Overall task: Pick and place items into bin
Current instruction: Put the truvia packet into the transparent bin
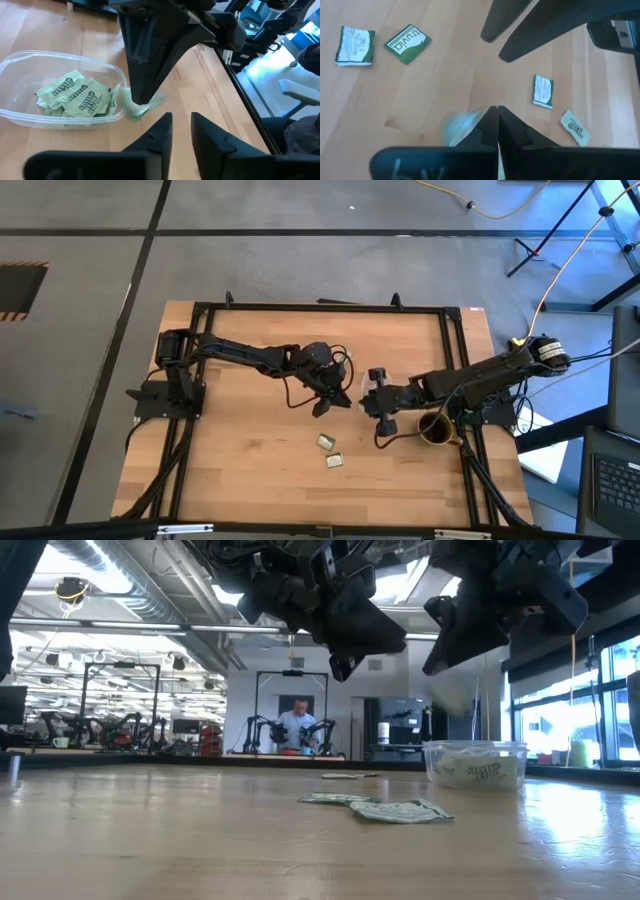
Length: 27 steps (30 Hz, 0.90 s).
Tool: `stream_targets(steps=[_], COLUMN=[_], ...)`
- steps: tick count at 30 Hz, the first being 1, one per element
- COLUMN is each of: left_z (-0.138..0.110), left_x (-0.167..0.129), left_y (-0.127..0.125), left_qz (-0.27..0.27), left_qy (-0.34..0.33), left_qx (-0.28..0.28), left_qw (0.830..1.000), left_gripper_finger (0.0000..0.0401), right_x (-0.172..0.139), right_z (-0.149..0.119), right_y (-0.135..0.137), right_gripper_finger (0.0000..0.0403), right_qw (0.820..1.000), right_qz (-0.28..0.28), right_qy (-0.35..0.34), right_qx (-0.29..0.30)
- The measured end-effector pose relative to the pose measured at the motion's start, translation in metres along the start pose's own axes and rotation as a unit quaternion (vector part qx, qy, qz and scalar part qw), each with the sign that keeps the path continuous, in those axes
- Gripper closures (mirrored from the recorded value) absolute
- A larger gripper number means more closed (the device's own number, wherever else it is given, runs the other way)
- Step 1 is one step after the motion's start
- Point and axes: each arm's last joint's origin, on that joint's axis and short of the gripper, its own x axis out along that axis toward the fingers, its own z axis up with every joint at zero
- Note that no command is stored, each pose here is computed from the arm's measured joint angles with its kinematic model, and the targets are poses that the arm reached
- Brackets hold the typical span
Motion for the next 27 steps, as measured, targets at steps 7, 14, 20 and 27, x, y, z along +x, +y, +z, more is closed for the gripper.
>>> stream_targets(steps=[7,14,20,27], left_z=[0.000,-0.011,-0.033,-0.053], left_x=[-0.001,-0.002,0.014,0.033], left_y=[0.002,0.004,-0.026,-0.067], left_qz=[0.002,0.008,-0.003,0.010], left_qy=[0.002,0.054,0.133,0.171], left_qx=[-0.003,0.074,0.222,0.281], left_qw=[1.000,0.996,0.966,0.944], left_gripper_finger=[0.0296,0.0288,0.0289,0.0288], right_x=[0.000,-0.001,-0.001,-0.001], right_z=[-0.006,-0.015,-0.016,-0.015], right_y=[0.001,0.000,0.001,0.000], right_gripper_finger=[0.0402,0.0403,0.0400,0.0395], right_qw=[1.000,0.997,0.996,0.996], right_qz=[-0.002,-0.021,-0.020,-0.021], right_qy=[0.028,0.075,0.082,0.076], right_qx=[0.007,0.030,0.040,0.047])
